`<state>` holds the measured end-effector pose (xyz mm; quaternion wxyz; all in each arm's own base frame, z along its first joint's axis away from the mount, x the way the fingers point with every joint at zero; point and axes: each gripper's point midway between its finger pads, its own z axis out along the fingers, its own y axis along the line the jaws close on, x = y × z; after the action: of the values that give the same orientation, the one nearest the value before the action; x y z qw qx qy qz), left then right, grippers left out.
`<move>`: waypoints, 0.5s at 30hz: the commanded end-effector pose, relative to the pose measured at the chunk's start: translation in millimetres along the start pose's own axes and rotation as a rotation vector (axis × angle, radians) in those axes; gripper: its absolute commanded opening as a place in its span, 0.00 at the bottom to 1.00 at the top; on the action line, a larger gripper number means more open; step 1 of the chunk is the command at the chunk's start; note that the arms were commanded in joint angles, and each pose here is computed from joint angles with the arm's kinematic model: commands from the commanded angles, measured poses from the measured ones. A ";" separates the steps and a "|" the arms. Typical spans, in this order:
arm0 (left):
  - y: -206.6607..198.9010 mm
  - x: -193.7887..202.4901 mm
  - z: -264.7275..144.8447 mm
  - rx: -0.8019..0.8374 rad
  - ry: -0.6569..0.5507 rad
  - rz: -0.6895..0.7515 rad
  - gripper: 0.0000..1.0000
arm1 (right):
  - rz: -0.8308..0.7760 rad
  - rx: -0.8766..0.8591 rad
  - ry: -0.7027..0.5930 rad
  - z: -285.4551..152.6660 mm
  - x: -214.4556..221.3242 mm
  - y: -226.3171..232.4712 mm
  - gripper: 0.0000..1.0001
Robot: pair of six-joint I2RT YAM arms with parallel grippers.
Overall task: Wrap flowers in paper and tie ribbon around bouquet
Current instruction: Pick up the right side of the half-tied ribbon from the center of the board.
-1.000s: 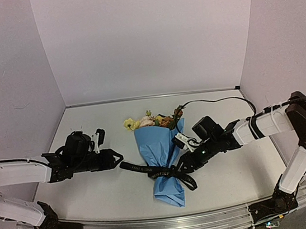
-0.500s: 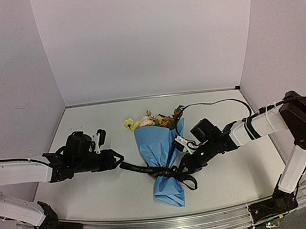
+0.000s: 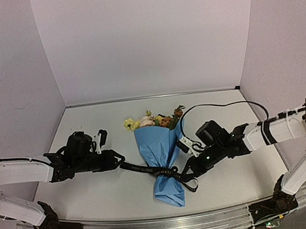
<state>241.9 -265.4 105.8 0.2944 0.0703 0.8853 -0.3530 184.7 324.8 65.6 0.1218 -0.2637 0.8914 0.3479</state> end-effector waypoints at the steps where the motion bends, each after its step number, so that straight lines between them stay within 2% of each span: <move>1: -10.8 -9.8 3.7 0.045 -0.023 0.020 0.41 | -0.008 0.058 0.000 -2.1 7.7 2.9 0.00; 7: -12.3 -8.4 5.7 0.057 -0.016 0.021 0.41 | -0.056 0.085 0.029 2.2 19.8 20.5 0.00; 12: -12.6 -7.6 5.8 0.059 -0.012 0.024 0.41 | -0.077 0.135 0.093 4.5 41.4 16.1 0.00; 13: -12.7 -7.5 5.9 0.060 -0.012 0.024 0.41 | -0.081 0.149 0.095 4.3 44.5 11.9 0.01; 15: -13.3 -7.8 6.2 0.062 -0.010 0.026 0.41 | -0.112 0.175 0.079 -0.3 45.6 6.1 0.12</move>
<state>240.7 -270.7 99.9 0.2834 0.0769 0.8857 -0.3596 136.0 324.1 45.7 0.0952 -0.3091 0.9041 0.2792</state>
